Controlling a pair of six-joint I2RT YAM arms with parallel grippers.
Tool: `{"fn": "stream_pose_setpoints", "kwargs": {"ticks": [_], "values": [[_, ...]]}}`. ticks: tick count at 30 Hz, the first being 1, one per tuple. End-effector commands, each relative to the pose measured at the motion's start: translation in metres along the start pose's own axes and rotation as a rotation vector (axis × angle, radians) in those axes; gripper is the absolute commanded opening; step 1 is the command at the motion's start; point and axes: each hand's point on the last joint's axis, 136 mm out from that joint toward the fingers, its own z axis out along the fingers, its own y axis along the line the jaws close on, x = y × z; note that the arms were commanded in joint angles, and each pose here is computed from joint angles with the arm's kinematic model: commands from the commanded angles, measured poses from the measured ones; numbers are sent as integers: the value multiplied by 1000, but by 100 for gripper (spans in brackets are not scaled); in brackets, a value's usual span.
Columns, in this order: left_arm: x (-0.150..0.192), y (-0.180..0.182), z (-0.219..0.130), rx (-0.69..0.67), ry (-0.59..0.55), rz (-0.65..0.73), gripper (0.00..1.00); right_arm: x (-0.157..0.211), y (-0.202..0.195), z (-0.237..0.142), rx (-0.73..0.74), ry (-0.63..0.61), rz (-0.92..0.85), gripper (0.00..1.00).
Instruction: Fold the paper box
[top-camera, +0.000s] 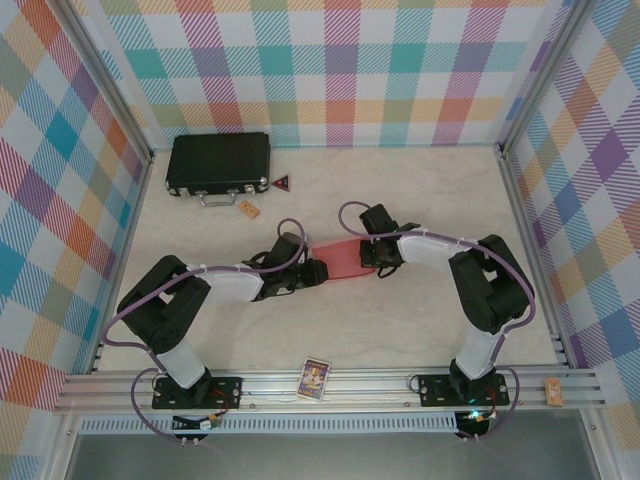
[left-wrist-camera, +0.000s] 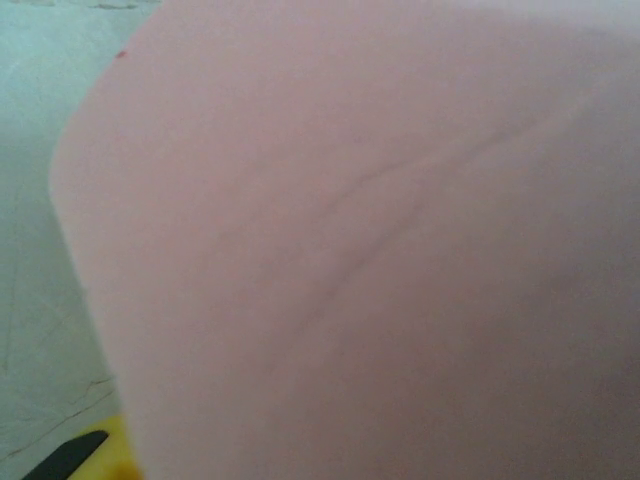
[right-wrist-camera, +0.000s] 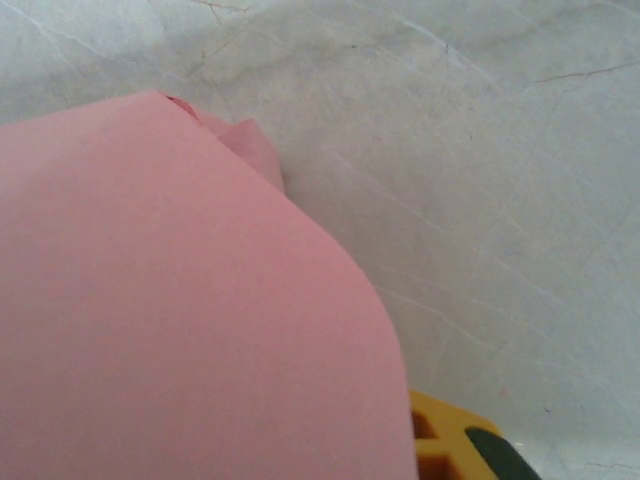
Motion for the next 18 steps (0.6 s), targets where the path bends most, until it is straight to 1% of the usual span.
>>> {"fn": "stream_pose_setpoints", "kwargs": {"ticks": [1,7,9,13,18], "values": [[-1,-7,3,26,13,4,34,23,-10,4,63,81,-30,19],[-2,-5,1,11,6,6,34,5,1,-5,-4,44,7,32],[-2,-5,0,10,6,8,34,0,3,-7,-27,34,23,33],[-3,-6,-2,8,7,14,34,-9,12,-13,-117,15,56,37],[-5,-8,-4,8,5,23,35,-19,17,-18,-172,-16,100,41]]}}
